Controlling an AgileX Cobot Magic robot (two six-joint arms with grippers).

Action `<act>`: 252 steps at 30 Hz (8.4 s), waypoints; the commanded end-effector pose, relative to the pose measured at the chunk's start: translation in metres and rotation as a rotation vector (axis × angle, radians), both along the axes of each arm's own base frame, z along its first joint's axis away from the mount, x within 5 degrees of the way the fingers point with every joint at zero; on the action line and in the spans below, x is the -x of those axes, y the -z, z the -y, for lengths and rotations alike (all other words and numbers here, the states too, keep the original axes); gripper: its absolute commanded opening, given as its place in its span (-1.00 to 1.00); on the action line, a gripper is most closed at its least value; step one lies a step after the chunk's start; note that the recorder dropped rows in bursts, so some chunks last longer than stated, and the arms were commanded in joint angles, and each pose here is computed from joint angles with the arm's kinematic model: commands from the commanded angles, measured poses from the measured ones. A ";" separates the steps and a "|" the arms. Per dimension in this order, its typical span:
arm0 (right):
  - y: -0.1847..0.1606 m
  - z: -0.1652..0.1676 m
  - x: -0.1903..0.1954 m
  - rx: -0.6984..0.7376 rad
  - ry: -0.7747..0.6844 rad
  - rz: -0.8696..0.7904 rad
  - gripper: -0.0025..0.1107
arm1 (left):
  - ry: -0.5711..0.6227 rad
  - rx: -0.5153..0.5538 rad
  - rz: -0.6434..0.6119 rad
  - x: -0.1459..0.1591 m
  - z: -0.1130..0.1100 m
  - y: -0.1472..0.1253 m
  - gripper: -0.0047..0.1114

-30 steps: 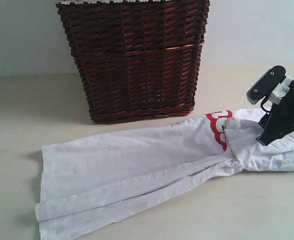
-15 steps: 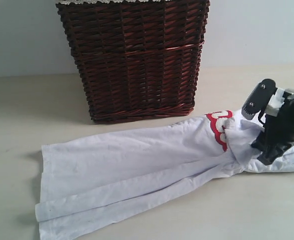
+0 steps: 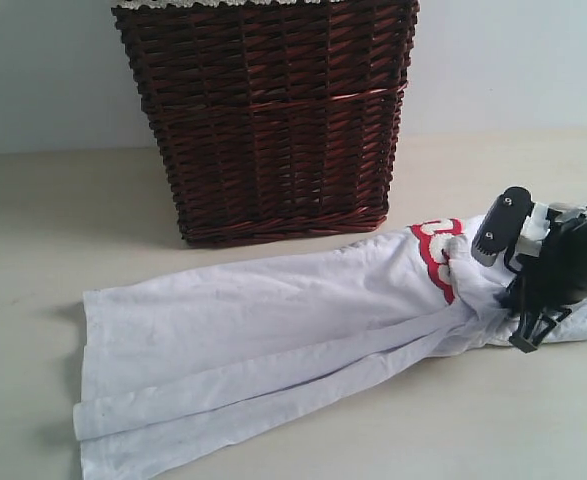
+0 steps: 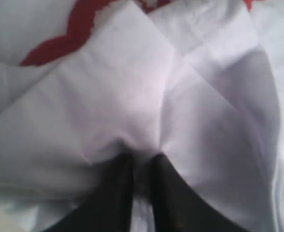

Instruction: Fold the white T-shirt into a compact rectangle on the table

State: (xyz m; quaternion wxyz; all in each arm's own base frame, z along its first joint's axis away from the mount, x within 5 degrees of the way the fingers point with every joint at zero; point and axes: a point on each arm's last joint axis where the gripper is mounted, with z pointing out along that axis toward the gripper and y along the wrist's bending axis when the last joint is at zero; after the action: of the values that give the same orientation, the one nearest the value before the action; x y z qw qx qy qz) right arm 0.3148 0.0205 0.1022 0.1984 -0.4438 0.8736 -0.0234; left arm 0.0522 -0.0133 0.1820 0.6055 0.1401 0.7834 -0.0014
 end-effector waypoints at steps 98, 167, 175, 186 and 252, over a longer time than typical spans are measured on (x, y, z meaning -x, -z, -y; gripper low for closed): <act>-0.028 0.063 0.048 -0.378 0.772 -0.190 0.90 | -0.005 0.001 0.005 0.000 0.000 0.001 0.70; -0.079 0.105 0.097 -0.352 0.553 -0.212 -0.96 | -0.005 0.001 0.005 0.000 0.000 0.001 0.70; -0.125 0.062 0.090 -0.925 0.356 -0.114 -0.96 | -0.005 0.001 0.005 0.000 0.000 0.001 0.70; -0.104 0.079 0.098 -0.637 0.456 -0.198 -0.96 | -0.005 0.001 0.005 0.000 0.000 0.001 0.70; -0.098 -0.099 0.047 -0.817 0.228 0.055 -0.96 | -0.005 0.001 0.005 0.000 0.000 0.001 0.70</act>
State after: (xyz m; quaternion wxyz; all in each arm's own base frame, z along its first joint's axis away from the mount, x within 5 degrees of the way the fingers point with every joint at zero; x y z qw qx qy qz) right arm 0.2631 0.1191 0.2042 0.3683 -0.2471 0.8466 0.2941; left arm 0.0521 -0.0133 0.1818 0.6048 0.1403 0.7839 -0.0016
